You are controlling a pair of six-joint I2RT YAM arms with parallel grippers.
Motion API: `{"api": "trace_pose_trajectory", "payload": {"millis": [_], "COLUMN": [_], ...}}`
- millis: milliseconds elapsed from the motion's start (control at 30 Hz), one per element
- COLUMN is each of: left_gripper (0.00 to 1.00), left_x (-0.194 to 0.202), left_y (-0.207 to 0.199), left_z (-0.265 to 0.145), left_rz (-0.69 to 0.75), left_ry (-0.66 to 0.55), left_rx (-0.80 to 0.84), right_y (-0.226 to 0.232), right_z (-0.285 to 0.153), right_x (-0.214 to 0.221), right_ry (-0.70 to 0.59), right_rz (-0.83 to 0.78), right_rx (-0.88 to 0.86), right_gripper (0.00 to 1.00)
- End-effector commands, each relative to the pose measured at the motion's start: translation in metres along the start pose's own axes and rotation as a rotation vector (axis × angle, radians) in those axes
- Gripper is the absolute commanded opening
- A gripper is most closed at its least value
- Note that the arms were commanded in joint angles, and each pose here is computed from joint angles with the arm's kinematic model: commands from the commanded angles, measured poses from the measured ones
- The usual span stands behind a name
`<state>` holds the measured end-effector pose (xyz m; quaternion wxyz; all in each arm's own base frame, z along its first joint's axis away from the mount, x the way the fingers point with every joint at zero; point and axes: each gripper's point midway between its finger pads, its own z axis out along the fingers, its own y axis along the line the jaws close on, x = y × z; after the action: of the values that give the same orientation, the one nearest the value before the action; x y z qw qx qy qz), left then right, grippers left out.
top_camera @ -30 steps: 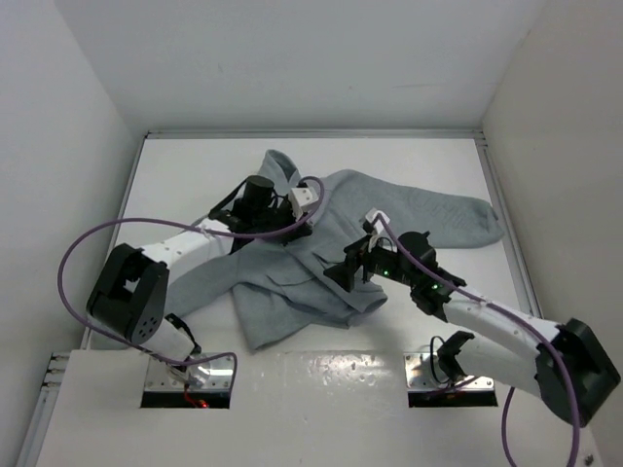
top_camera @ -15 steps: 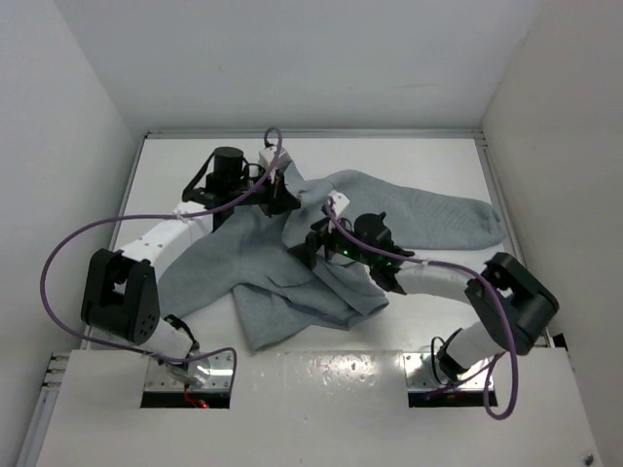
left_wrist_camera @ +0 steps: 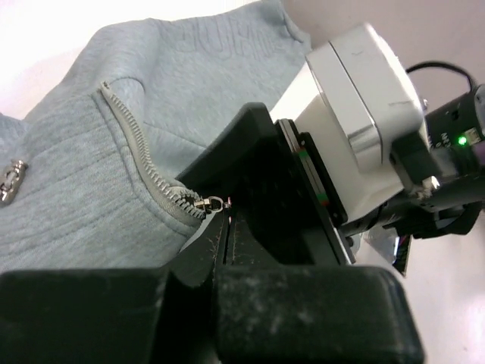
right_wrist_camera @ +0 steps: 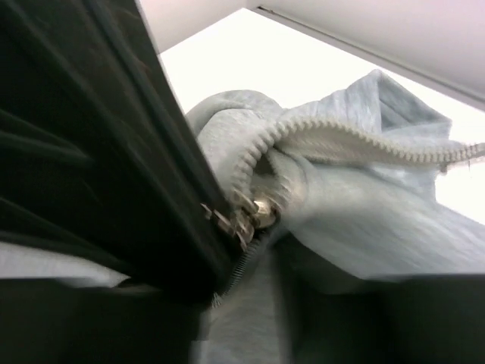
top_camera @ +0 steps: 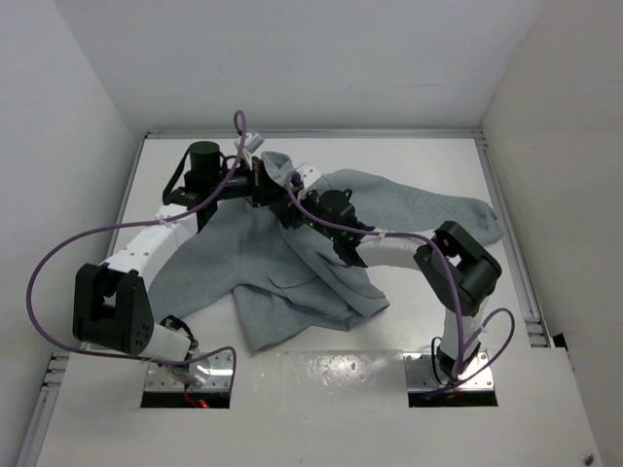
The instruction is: Zip up the jacket
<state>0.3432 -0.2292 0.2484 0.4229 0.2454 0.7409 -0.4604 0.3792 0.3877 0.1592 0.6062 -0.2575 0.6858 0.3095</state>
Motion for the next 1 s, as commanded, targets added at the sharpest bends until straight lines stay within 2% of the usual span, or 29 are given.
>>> {"api": "trace_pose_trajectory", "payload": {"millis": [0, 100, 133, 167, 200, 233, 267, 300, 333, 367, 400, 433, 467, 567, 667, 700, 733, 767, 800, 867, 900, 967], "left_gripper": [0.00, 0.00, 0.00, 0.00, 0.00, 0.00, 0.00, 0.00, 0.00, 0.00, 0.00, 0.00, 0.00, 0.00, 0.00, 0.00, 0.00, 0.00, 0.00, 0.00, 0.00, 0.00], "left_x": [-0.010, -0.005, -0.003, -0.006, -0.005, -0.004, -0.001, 0.008, 0.011, 0.018, 0.024, 0.031, 0.032, 0.043, 0.048, 0.050, 0.047, 0.052, 0.053, 0.057, 0.060, 0.064], "left_y": [-0.044, -0.027, -0.018, -0.010, 0.002, 0.017, 0.024, 0.038, 0.054, 0.060, 0.059, 0.065, 0.068, 0.062, 0.050, 0.041, 0.034, 0.032, 0.021, 0.010, 0.002, -0.005], "left_z": [-0.014, -0.017, -0.016, -0.016, -0.015, -0.018, -0.012, -0.009, -0.010, -0.011, -0.007, -0.005, -0.006, 0.004, 0.012, 0.014, 0.016, 0.017, 0.017, 0.017, 0.017, 0.014], "left_rz": [-0.002, 0.042, 0.048, 0.070, 0.125, 0.141, 0.170, 0.220, 0.242, 0.251, 0.268, 0.294, 0.298, 0.316, 0.333, 0.343, 0.356, 0.349, 0.361, 0.365, 0.370, 0.350], "left_ry": [-0.015, -0.006, -0.005, -0.008, -0.001, 0.009, 0.032, 0.071, 0.091, 0.108, 0.124, 0.150, 0.147, 0.155, 0.153, 0.150, 0.138, 0.147, 0.140, 0.142, 0.141, 0.141], "left_rx": [0.157, 0.095, 0.048, 0.004, -0.042, -0.127, -0.172, -0.225, -0.308, -0.345, -0.355, -0.367, -0.381, -0.363, -0.324, -0.300, -0.276, -0.261, -0.235, -0.195, -0.168, -0.145], "right_y": [-0.012, -0.010, -0.011, -0.005, 0.002, 0.008, 0.014, 0.025, 0.031, 0.034, 0.039, 0.044, 0.048, 0.058, 0.080, 0.083, 0.085, 0.087, 0.086, 0.079, 0.079, 0.077], "right_z": [0.009, -0.011, -0.022, -0.039, -0.051, -0.064, -0.086, -0.103, -0.114, -0.133, -0.143, -0.162, -0.169, -0.197, -0.217, -0.220, -0.225, -0.226, -0.226, -0.223, -0.224, -0.223], "right_x": [-0.039, -0.033, -0.042, -0.011, -0.018, -0.029, 0.009, -0.009, 0.004, 0.032, 0.027, 0.046, 0.050, 0.067, 0.080, 0.082, 0.087, 0.086, 0.084, 0.084, 0.085, 0.083], "right_ry": [-0.131, -0.115, -0.130, -0.061, -0.065, -0.087, 0.007, -0.023, 0.028, 0.104, 0.103, 0.182, 0.199, 0.271, 0.358, 0.377, 0.407, 0.409, 0.395, 0.376, 0.371, 0.352], "right_rz": [-0.049, -0.075, -0.080, -0.079, -0.084, -0.090, -0.075, -0.077, -0.069, -0.047, -0.042, -0.027, -0.019, 0.027, 0.088, 0.100, 0.112, 0.110, 0.103, 0.083, 0.077, 0.059], "right_rx": [0.042, -0.015, -0.023, -0.057, -0.090, -0.110, -0.148, -0.190, -0.220, -0.231, -0.247, -0.274, -0.287, -0.330, -0.449, -0.469, -0.481, -0.491, -0.485, -0.456, -0.455, -0.447], "right_gripper": [0.29, 0.09, 0.06, 0.03, 0.00, 0.00, 0.00, 0.00, 0.00, 0.00, 0.00, 0.00, 0.00, 0.00, 0.00, 0.04, 0.26, 0.28, 0.23, 0.05, 0.00, 0.00]}}
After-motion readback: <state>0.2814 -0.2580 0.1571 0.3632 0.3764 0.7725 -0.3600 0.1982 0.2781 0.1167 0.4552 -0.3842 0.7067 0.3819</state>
